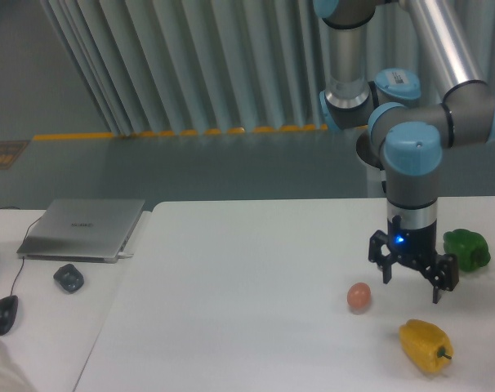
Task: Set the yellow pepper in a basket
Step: 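Lower the open gripper down over the yellow bell pepper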
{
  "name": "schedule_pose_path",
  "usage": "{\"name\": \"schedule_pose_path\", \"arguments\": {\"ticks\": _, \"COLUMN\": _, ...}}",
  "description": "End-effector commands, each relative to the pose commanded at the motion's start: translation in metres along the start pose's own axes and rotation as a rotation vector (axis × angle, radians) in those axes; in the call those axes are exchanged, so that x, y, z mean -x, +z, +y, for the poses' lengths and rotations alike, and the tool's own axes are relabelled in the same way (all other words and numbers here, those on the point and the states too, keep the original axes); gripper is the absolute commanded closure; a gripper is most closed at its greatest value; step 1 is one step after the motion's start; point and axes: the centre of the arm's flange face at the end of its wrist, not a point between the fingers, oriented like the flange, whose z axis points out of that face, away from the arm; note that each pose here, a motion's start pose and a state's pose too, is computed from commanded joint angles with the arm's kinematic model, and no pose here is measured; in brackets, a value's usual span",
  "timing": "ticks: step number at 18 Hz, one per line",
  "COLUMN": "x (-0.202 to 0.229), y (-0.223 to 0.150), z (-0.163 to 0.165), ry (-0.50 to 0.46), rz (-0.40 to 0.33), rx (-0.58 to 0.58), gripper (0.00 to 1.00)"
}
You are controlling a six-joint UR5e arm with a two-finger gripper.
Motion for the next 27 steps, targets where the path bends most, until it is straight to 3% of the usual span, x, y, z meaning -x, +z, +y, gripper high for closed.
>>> {"name": "schedule_pose_path", "arguments": {"ticks": 11, "x": 0.003, "y": 0.017, "z": -0.010, "ry": -0.285, "rz": -0.016, "rx": -0.025, "gripper": 0.00}}
{"name": "schedule_pose_path", "arguments": {"ticks": 16, "x": 0.005, "y": 0.031, "z": -0.010, "ry": -0.328, "rz": -0.016, "rx": -0.008, "gripper": 0.00}}
{"name": "schedule_pose_path", "arguments": {"ticks": 27, "x": 0.019, "y": 0.059, "z": -0.005, "ry": -0.369, "rz": -0.089, "rx": 0.060, "gripper": 0.00}}
